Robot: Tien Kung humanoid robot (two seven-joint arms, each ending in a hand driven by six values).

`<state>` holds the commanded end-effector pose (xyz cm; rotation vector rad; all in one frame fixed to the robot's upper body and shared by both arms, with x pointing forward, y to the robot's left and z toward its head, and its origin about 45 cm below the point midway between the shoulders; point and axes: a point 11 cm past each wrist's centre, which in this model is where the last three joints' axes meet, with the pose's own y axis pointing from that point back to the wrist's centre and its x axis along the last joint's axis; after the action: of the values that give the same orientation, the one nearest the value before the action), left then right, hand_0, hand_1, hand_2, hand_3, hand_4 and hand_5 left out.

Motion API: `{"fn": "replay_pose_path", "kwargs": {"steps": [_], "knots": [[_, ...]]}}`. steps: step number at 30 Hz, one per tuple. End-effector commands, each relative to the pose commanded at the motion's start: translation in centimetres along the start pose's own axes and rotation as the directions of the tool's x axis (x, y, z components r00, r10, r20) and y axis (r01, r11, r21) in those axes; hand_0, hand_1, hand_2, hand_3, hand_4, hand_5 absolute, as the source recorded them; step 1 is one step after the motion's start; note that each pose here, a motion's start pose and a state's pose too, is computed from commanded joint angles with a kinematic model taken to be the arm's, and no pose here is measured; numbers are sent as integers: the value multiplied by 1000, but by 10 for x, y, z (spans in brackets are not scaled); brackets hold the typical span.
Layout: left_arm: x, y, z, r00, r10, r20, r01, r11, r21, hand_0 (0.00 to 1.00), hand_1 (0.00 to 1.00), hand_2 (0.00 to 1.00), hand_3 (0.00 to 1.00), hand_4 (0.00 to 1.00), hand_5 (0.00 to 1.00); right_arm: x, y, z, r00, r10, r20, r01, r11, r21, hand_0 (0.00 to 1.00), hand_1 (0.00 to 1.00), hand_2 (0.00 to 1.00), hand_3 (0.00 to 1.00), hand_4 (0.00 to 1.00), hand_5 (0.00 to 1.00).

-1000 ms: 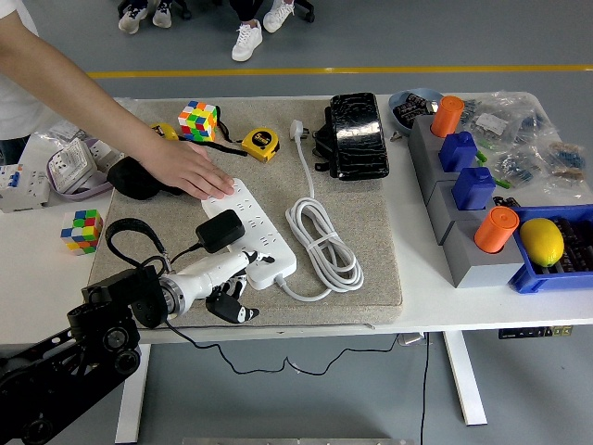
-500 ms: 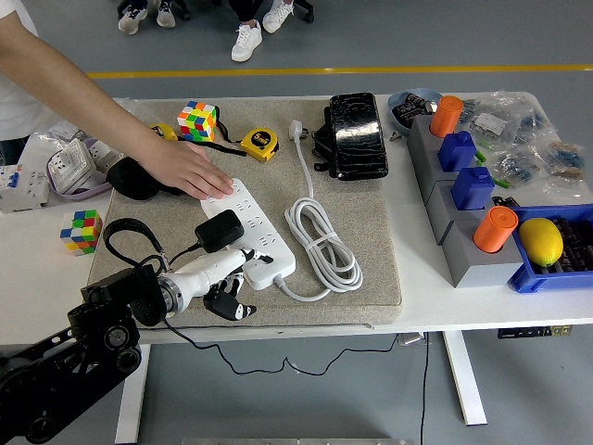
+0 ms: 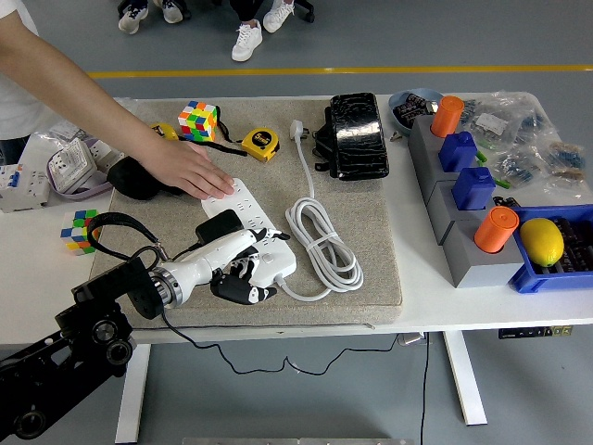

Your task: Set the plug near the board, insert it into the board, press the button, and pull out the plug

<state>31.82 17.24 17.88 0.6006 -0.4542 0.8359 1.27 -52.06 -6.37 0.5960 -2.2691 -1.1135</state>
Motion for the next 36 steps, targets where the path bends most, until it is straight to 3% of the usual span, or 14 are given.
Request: {"fn": "replay_pose_path", "kwargs": {"steps": [1, 4, 6, 7, 12, 13, 16, 18, 19, 25, 31, 36], "knots": [[3, 0, 0, 999, 29, -30, -30, 999, -27, 214, 254, 436, 618, 805, 136, 0, 0, 0, 1000, 0, 0, 0, 1000, 0, 548, 620, 560, 513, 860, 389], [14, -1, -3, 989, 114, -97, -122, 989, -83, 214, 254, 436, 618, 805, 136, 0, 0, 1, 1000, 0, 0, 0, 1000, -1, 548, 620, 560, 513, 860, 389], [24, -1, -8, 979, 185, -85, -193, 975, -105, 214, 254, 436, 618, 805, 136, 0, 0, 1, 1000, 0, 0, 0, 1000, -2, 548, 620, 560, 513, 860, 389], [29, -1, -9, 974, 214, -71, -221, 969, -115, 389, 490, 540, 595, 878, 219, 0, 0, 1, 1000, 0, 1, 0, 1000, -2, 548, 620, 560, 513, 860, 389], [45, 0, -28, 951, 307, -33, -309, 948, -73, 389, 490, 540, 595, 878, 219, 0, 0, 3, 1000, 2, 7, -2, 1000, -5, 548, 620, 560, 513, 860, 389], [47, 0, -29, 949, 314, -26, -315, 947, -71, 635, 673, 671, 651, 942, 309, 0, 0, 3, 1000, 2, 7, -2, 1000, -5, 549, 620, 560, 513, 860, 389], [55, 0, -33, 931, 364, 32, -361, 930, -77, 635, 673, 671, 651, 942, 309, 0, 0, 3, 1000, 1, 8, -1, 1000, -6, 549, 620, 560, 513, 860, 389], [57, -1, -36, 925, 372, 75, -368, 928, -64, 635, 673, 671, 651, 942, 309, 0, 0, 3, 1000, 1, 8, -1, 1000, -6, 549, 620, 560, 513, 860, 389], [57, -3, -40, 925, 366, 105, -364, 931, -34, 700, 713, 725, 732, 998, 433, -1, 0, 3, 1000, 0, 8, 0, 1000, -6, 548, 620, 560, 513, 860, 389], [52, -9, -58, 912, 325, 249, -353, 932, 78, 700, 713, 725, 732, 998, 433, -1, 0, 2, 1000, -1, 9, 1, 1000, -3, 548, 620, 560, 513, 860, 389], [48, -13, -68, 911, 293, 292, -345, 927, 149, 662, 682, 693, 742, 998, 510, -1, 0, 3, 1000, 0, 11, 0, 1000, -5, 548, 620, 560, 513, 860, 389], [46, -16, -76, 906, 267, 329, -345, 916, 207, 662, 682, 693, 742, 998, 510, -1, 0, 2, 1000, -1, 13, 1, 1000, -4, 548, 620, 560, 513, 860, 389]]}}
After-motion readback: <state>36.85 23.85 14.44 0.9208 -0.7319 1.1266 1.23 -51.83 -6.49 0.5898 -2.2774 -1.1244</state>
